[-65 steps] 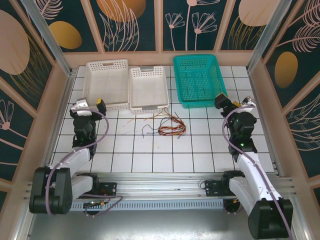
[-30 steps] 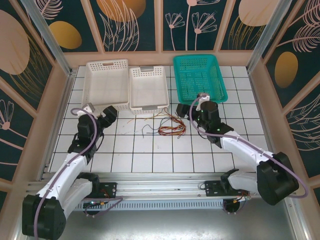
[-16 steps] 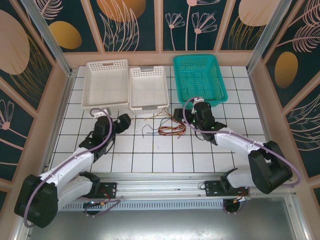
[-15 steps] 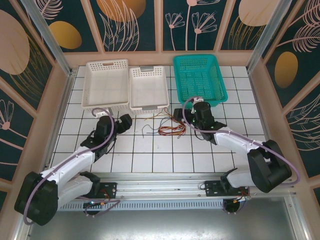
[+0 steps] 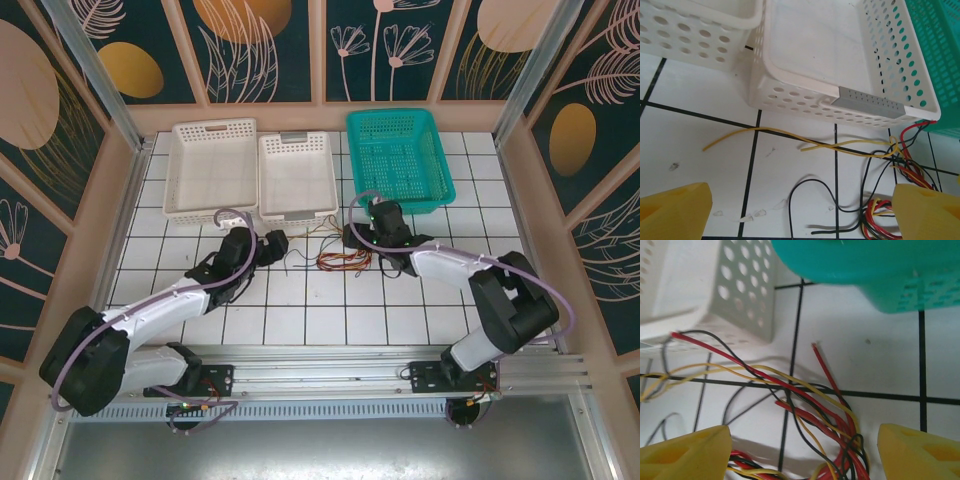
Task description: Untangle the cables
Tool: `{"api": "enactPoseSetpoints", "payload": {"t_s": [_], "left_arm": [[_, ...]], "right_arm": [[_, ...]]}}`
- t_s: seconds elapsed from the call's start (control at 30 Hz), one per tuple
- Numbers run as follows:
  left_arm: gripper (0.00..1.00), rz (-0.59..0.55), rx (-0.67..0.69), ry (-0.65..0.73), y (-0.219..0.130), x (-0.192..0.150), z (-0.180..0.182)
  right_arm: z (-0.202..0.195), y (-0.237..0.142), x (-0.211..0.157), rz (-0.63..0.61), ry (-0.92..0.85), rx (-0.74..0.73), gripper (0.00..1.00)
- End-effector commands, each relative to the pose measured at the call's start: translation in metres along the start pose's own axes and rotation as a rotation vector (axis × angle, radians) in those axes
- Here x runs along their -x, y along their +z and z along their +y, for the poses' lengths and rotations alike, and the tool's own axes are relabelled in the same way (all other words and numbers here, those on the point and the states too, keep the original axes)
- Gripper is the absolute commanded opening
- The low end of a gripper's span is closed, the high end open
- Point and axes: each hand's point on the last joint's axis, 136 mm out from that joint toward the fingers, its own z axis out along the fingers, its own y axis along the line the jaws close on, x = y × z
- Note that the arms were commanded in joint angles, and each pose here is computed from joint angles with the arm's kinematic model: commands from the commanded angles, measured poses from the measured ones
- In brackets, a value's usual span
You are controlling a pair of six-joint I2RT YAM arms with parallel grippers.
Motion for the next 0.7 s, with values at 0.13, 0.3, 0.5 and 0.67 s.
{"api": "enactPoseSetpoints", "payload": {"t_s": [0.13, 0.3, 0.5, 0.67], "left_arm": [[0.92, 0.004, -0.060, -0.006, 0.001, 0.000, -0.023], [0.92, 0.015, -0.064, 0.000, 0.001, -0.003, -0.025], [0.92, 0.032, -0.058, 0.008, 0.004, -0.006, -0.027], [0.91, 0.041, -0.056, 0.011, 0.005, -0.009, -0.028]], "right_arm": [[-0.012, 0.007, -0.030, 0.083, -0.057, -0.120, 0.74], [-0.017, 0.012, -0.049, 0.131, -0.063, -0.131, 0.71], [-0.026, 0.020, -0.059, 0.161, -0.071, -0.175, 0.66], [-0.031, 0.028, -0.065, 0.188, -0.077, -0.201, 0.55]]}}
